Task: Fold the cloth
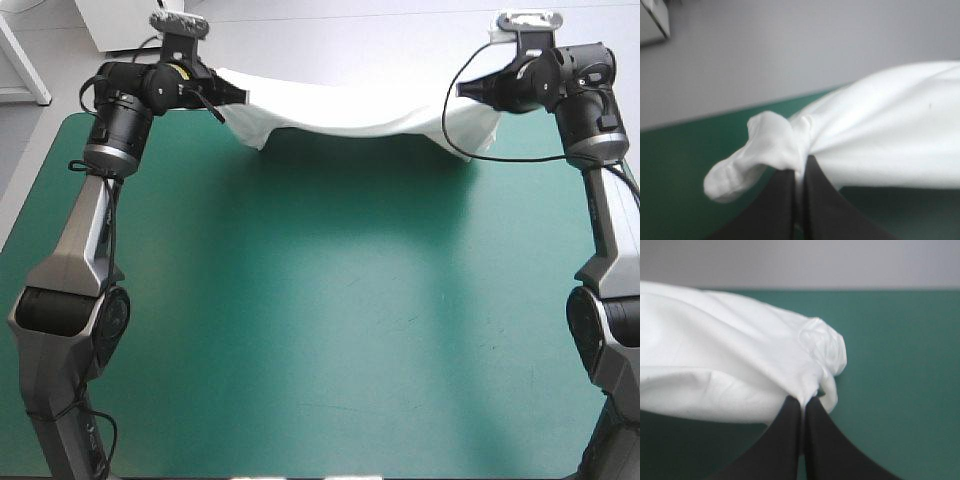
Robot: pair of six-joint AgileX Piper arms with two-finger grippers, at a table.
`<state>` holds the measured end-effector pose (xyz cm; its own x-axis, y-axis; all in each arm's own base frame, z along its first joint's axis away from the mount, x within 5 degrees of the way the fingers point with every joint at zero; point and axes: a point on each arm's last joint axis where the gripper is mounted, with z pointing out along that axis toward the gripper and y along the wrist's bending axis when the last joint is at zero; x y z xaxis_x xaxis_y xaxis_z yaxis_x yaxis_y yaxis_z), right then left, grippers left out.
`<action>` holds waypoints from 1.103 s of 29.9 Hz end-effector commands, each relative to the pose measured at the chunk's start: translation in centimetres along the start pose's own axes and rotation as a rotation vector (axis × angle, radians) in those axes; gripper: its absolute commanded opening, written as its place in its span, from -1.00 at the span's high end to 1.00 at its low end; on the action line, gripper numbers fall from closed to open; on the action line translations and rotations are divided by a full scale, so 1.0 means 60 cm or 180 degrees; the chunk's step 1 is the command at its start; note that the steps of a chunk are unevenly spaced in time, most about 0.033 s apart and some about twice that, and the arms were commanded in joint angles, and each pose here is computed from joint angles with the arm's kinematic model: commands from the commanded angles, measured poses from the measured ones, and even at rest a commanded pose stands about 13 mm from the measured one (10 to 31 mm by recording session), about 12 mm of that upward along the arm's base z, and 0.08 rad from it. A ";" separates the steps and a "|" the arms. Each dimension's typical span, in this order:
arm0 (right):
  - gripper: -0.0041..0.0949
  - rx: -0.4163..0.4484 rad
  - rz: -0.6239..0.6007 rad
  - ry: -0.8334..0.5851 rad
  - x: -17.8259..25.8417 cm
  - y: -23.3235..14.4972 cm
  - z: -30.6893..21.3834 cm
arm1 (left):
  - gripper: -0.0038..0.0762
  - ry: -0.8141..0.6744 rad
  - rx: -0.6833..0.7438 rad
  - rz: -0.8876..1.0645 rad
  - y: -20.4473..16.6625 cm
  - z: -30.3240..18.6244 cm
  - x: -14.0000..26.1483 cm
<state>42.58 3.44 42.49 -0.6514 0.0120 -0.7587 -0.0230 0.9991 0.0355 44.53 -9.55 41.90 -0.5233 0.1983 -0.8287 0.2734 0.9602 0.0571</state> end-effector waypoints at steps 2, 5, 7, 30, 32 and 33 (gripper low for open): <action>0.96 -0.0060 0.0219 0.0528 0.039 -0.026 0.002 | 0.93 0.0469 0.0332 -0.0166 -0.016 -0.008 0.021; 0.96 -0.0049 0.0323 0.0895 0.080 -0.043 0.020 | 0.93 0.0961 0.0459 -0.0248 -0.025 0.023 0.073; 0.96 -0.0080 0.0410 0.1056 0.106 -0.053 0.025 | 0.93 0.1256 0.0515 -0.0303 -0.030 0.036 0.111; 0.96 -0.0055 0.0559 0.2567 0.389 -0.068 -0.044 | 0.93 0.2800 0.0790 -0.0428 -0.070 -0.101 0.429; 0.96 -0.0054 0.0565 0.2639 0.407 -0.066 -0.051 | 0.93 0.2812 0.0789 -0.0422 -0.071 -0.116 0.438; 0.96 -0.0053 0.0568 0.2669 0.415 -0.066 -0.055 | 0.93 0.2811 0.0785 -0.0416 -0.072 -0.120 0.441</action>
<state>25.41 -0.17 24.68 -0.9905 0.1371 0.0144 0.1378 0.9820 0.1293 24.94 -7.10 22.20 -0.9622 0.2683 -0.0471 0.2722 0.9410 -0.2010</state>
